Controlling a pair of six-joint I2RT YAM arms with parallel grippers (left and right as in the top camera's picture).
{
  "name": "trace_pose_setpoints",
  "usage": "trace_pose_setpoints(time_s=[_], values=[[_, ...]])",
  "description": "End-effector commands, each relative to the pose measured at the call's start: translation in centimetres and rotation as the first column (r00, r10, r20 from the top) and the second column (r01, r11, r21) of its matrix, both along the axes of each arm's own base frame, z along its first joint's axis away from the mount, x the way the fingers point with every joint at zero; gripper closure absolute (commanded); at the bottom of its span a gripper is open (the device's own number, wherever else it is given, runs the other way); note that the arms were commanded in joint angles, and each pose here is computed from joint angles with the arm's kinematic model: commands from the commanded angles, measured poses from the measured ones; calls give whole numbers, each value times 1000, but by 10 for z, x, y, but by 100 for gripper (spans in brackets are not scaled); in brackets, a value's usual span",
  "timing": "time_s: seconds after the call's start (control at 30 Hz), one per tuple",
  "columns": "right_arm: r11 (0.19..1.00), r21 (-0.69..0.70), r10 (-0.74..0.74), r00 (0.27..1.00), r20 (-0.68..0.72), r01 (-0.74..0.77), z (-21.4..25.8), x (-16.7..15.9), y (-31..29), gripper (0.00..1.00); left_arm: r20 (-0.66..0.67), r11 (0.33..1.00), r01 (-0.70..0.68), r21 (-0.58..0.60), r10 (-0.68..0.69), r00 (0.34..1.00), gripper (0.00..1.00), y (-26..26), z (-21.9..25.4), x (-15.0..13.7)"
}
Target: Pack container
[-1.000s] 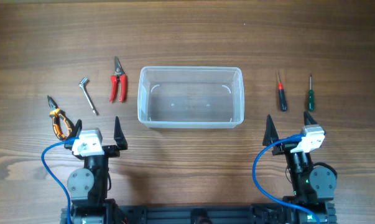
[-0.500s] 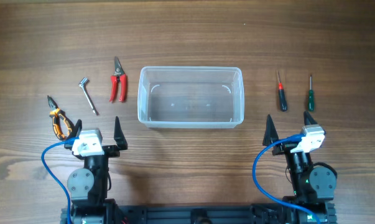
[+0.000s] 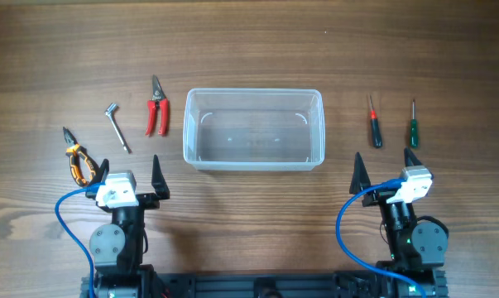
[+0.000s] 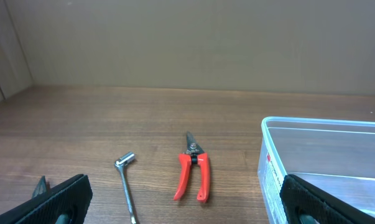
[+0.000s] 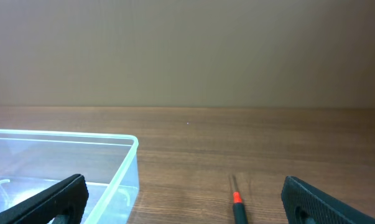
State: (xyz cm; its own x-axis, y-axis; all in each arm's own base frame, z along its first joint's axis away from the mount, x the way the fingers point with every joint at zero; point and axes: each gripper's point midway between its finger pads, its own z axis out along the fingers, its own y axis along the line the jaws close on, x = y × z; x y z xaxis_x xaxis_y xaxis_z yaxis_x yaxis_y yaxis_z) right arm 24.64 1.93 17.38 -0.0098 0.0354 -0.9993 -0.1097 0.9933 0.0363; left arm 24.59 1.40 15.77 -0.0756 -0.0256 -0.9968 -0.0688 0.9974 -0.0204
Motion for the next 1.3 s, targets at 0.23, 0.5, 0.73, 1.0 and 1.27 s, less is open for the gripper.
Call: trace_pose_setpoints(time_s=[0.23, 0.5, 0.73, 1.0, 1.27], values=[[1000, -9, 10, 1000, 16, -10, 3, -1, 1, 0, 5, 1000, 23, 14, -23, 1000, 0, -4, 0, 0], [1000, -9, 10, 1000, 16, -10, 3, -1, 1, 0, 5, 1000, 22, 14, -22, 1000, 0, -4, 0, 0], [1000, -9, 10, 1000, 16, -10, 3, -1, 1, 0, 5, 1000, 22, 14, -22, 1000, 0, -4, 0, 0], [1000, -9, 10, 1000, 16, -10, 3, -1, 1, 0, 5, 1000, 23, 14, -23, 1000, 0, -4, 0, 0], [1000, -9, 10, 1000, 16, -10, 3, -1, 1, 0, 51, 998, 43, 34, -45, 998, 0, -8, 11, 1]])
